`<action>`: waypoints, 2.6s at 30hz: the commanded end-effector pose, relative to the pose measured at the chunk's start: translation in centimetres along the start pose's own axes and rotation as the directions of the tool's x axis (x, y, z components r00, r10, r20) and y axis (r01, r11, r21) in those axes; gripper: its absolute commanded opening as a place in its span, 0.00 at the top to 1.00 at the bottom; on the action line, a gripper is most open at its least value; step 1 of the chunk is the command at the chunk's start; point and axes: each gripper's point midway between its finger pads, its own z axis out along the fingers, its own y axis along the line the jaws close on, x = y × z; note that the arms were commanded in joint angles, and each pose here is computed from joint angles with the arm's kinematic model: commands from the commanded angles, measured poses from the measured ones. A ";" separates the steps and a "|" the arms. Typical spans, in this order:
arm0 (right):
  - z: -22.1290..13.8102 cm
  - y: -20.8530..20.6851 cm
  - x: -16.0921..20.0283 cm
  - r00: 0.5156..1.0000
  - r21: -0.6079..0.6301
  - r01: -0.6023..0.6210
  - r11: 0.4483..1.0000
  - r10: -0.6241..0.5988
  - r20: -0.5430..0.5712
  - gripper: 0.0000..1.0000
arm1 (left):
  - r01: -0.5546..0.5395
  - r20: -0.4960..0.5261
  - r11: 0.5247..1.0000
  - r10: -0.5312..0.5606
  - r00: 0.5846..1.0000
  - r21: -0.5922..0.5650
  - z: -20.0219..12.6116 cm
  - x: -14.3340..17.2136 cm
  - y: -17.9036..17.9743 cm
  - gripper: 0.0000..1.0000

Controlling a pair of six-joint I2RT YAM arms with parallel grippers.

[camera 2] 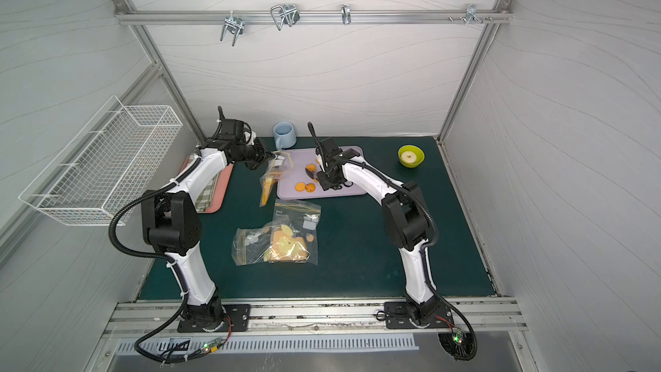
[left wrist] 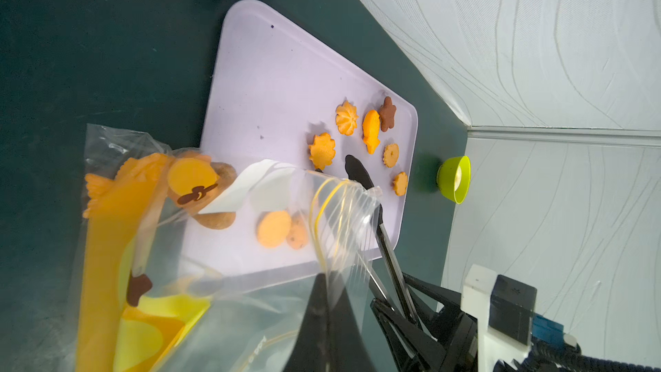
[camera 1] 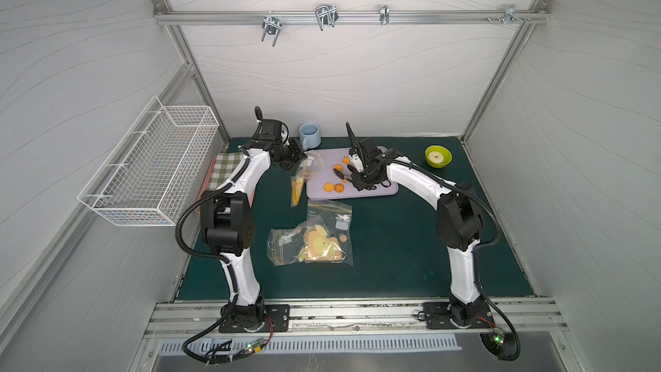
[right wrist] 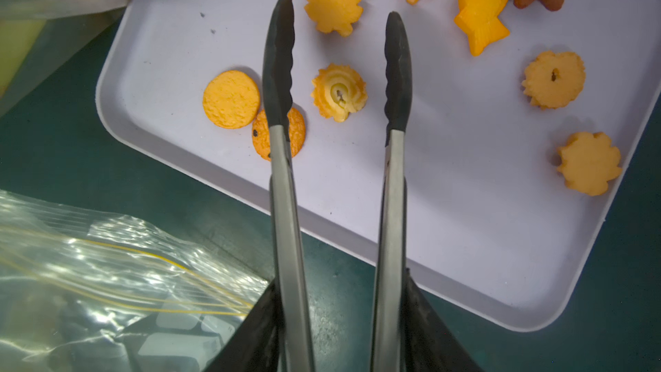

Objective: Put the cookies into a resealable bag to prevent moisture
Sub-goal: Pick up the cookie from the tray, then place the cookie in the ziploc bag.

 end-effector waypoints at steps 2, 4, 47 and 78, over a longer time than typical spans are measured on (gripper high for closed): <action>0.5 0.4 -0.4 0.998 0.020 0.050 0.999 -0.049 -0.026 0.48 | -0.027 0.049 0.998 0.024 0.999 0.060 -1.5 -1.1 -1.9 1.00; 0.8 0.4 -0.5 0.998 0.025 0.060 0.998 -0.060 -0.036 0.48 | -0.025 0.047 0.998 0.022 0.999 0.065 -1.5 -1.1 -1.9 1.00; -13.0 5.3 -3.0 0.946 -0.240 0.070 0.968 0.012 0.325 0.62 | -0.045 -0.046 0.996 0.049 0.998 0.080 0.9 1.2 -3.1 1.00; -14.1 4.3 -2.4 0.924 -0.211 0.002 0.978 0.079 0.374 0.51 | -0.050 -0.036 0.995 0.053 0.998 0.088 0.4 0.9 -3.3 1.00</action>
